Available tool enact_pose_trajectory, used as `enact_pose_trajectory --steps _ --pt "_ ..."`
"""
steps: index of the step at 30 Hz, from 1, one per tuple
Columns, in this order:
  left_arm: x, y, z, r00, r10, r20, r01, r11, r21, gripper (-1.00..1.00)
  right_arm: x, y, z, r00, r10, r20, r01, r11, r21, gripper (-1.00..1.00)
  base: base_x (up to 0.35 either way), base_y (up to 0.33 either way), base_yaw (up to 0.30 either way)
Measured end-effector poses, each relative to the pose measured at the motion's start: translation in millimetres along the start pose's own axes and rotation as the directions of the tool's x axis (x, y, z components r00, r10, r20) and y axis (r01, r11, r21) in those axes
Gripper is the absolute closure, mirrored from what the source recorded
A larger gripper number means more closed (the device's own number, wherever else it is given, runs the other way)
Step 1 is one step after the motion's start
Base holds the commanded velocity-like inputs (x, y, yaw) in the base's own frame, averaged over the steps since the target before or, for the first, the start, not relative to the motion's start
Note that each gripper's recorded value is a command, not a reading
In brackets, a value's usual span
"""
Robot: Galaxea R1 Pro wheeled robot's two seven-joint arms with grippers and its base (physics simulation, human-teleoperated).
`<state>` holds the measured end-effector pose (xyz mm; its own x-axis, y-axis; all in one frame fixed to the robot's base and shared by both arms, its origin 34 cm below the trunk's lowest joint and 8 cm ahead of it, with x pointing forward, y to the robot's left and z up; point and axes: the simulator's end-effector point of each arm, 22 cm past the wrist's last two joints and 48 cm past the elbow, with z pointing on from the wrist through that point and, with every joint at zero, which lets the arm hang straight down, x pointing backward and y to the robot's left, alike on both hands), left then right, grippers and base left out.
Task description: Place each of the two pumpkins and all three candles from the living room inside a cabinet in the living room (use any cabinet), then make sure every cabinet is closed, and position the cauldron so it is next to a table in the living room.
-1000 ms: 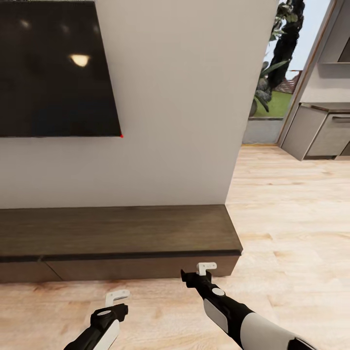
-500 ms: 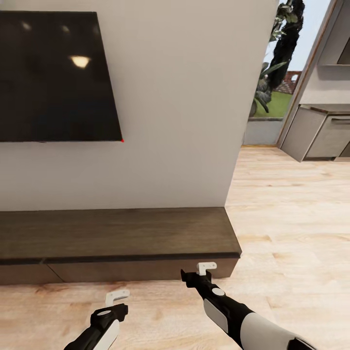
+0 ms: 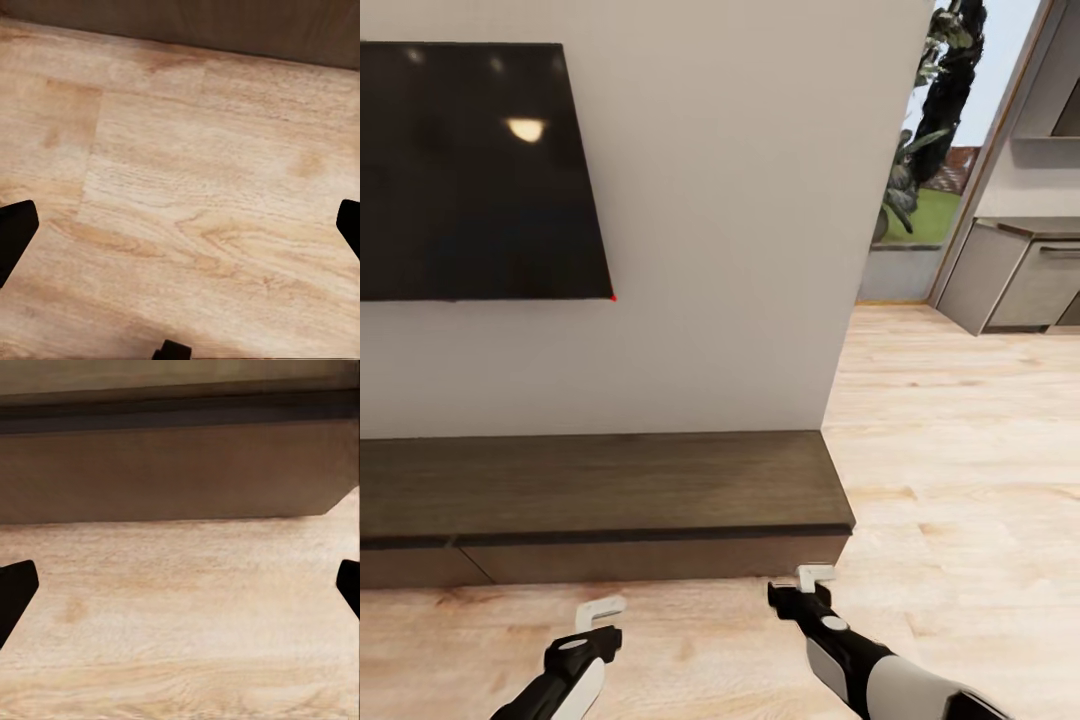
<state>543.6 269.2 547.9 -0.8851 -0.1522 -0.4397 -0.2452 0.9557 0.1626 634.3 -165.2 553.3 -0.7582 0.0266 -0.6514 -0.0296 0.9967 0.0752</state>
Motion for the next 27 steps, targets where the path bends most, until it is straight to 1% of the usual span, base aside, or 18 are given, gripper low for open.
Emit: enact_pose_trajectory --steps 3,5,7,9,11,12,13,15,16,17,18,20,21,23,27 --pt "8 6 -1.3 1.0 0.009 -0.02 -0.009 1.0 -0.013 -1.0 18 -23 -6.4 0.999 -0.01 -0.04 0.012 0.999 0.047 -1.0 0.0 0.0 0.0" --pt "11 8 -2.8 0.999 0.011 -0.03 -0.011 1.0 -0.018 -1.0 35 -31 -12.7 0.998 -0.013 -0.069 0.017 0.998 0.065 -1.0 0.0 0.0 0.0" --pt "19 13 -3.2 0.999 0.023 -0.047 -0.025 0.999 -0.03 -1.0 45 -36 -18.0 0.996 -0.014 -0.087 0.021 0.997 0.077 -1.0 0.0 0.0 0.0" --pt "36 25 -1.1 0.996 0.04 -0.084 -0.045 0.997 -0.057 -1.0 57 -46 -24.2 0.994 -0.017 -0.111 0.027 0.995 0.096 -1.0 0.0 0.0 0.0" --pt "58 44 1.9 0.991 0.043 -0.124 -0.055 0.994 -0.095 -1.0 75 -56 -32.9 0.989 -0.019 -0.145 0.036 0.992 0.118 -1.0 0.0 0.0 0.0" --pt "71 58 3.7 0.989 0.044 -0.141 -0.062 0.991 -0.122 -1.0 85 -58 -37.5 0.987 -0.019 -0.161 0.039 0.992 0.123 -1.0 0.0 0.0 0.0" --pt "79 66 3.9 0.988 0.045 -0.148 -0.066 0.988 -0.139 -1.0 88 -59 -40.3 0.986 -0.019 -0.167 0.04 0.991 0.125 -1.0 0.0 0.0 0.0" --pt "109 98 5.1 0.986 0.041 -0.164 -0.074 0.977 -0.201 -1.0 99 -62 -47.4 0.983 -0.01 -0.182 0.035 0.99 0.134 -1.0 0.0 0.0 0.0" --pt "121 110 4.6 0.986 0.04 -0.163 -0.076 0.973 -0.218 -1.0 102 -63 -50.1 0.983 0.002 -0.184 0.024 0.99 0.142 -1.0 0.0 0.0 0.0" --pt "131 117 4.0 0.986 0.045 -0.163 -0.081 0.973 -0.218 -1.0 104 -65 -52.5 0.983 0.022 -0.185 0.006 0.988 0.152 -1.0 0.0 0.0 0.0" --pt "139 121 3.3 0.985 0.049 -0.167 -0.083 0.975 -0.205 -1.0 106 -67 -55.2 0.981 0.049 -0.187 -0.018 0.986 0.165 -1.0 0.0 0.0 0.0" --pt "152 119 2.1 0.983 0.052 -0.177 -0.08 0.985 -0.153 -1.0 119 -71 -63.4 0.974 0.11 -0.198 -0.071 0.979 0.194 -1.0 0.0 0.0 0.0" --pt "163 118 0.4 0.98 0.053 -0.193 -0.078 0.989 -0.122 -1.0 130 -73 -69.7 0.967 0.15 -0.208 -0.105 0.971 0.213 -1.0 0.0 0.0 0.0" --pt "176 123 -4.2 0.974 0.06 -0.218 -0.084 0.991 -0.106 -1.0 140 -74 -77.0 0.96 0.178 -0.218 -0.127 0.965 0.228 -1.0 0.0 0.0 0.0" --pt "188 130 -12.8 0.968 0.065 -0.244 -0.093 0.99 -0.103 -1.0 145 -77 -86.2 0.953 0.194 -0.23 -0.135 0.959 0.249 -1.0 0.0 0.0 0.0"
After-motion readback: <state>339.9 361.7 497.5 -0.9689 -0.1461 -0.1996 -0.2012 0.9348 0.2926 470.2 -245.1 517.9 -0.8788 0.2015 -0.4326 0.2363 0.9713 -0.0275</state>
